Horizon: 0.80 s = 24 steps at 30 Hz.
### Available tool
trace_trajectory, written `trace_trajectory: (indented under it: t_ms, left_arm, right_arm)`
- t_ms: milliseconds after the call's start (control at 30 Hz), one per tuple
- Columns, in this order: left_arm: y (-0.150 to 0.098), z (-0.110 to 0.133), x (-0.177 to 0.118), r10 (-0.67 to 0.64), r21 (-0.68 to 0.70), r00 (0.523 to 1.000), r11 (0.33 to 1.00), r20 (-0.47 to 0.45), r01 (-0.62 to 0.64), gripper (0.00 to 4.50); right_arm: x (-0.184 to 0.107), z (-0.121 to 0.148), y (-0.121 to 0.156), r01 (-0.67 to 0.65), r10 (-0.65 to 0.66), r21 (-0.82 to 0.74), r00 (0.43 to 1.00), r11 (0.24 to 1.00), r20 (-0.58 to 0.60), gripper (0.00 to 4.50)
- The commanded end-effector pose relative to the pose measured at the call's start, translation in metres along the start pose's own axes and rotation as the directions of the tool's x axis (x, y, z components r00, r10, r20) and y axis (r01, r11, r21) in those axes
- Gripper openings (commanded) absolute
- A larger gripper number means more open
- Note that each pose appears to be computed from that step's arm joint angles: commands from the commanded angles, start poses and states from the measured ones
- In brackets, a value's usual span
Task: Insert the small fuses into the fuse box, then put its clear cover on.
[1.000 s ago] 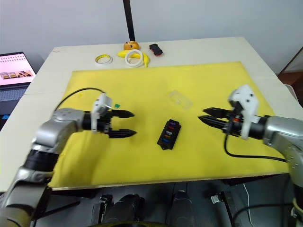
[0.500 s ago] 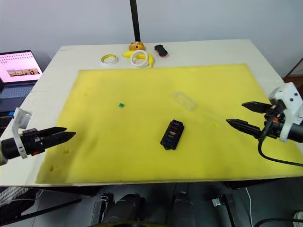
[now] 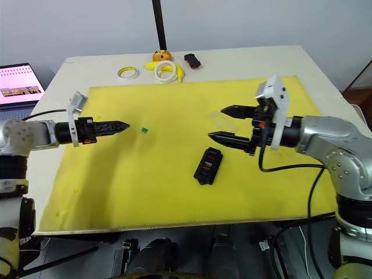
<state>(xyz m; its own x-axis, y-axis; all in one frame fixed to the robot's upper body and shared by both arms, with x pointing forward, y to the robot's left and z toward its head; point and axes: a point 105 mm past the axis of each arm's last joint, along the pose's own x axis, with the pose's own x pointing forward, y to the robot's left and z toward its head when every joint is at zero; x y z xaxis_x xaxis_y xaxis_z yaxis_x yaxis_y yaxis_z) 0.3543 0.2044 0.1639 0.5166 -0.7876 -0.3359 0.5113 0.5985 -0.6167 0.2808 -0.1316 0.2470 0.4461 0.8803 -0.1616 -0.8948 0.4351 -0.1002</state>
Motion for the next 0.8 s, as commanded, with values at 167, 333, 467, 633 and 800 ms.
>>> trace_trajectory:
  t_ms: [167,333,467,633,800]
  left_arm:
    - [0.003,0.017,0.011,-0.028,-0.178,0.998,0.983,0.061,0.038,4.50]
    - [0.012,0.008,0.020,-0.022,-0.247,0.998,0.968,0.052,0.034,4.50]
    - [0.026,0.000,0.026,0.014,-0.330,0.997,0.944,0.079,0.013,4.50]
    - [0.022,-0.002,0.036,-0.029,-0.365,0.993,0.928,0.116,0.070,4.50]
    - [0.018,0.001,0.049,-0.053,-0.384,0.988,0.917,0.146,0.106,4.50]
  right_arm:
    - [0.016,0.011,0.011,0.003,-0.002,-0.027,0.998,1.000,0.062,4.44]
    - [0.022,0.008,0.013,0.001,0.000,-0.024,0.998,1.000,0.057,4.44]
    - [0.024,0.006,0.015,0.000,0.001,-0.026,0.998,1.000,0.056,4.44]
    - [0.025,0.006,0.009,0.032,-0.031,-0.019,0.998,0.999,0.060,4.44]
    - [0.027,0.001,0.011,0.040,-0.039,-0.008,0.998,0.999,0.055,4.44]
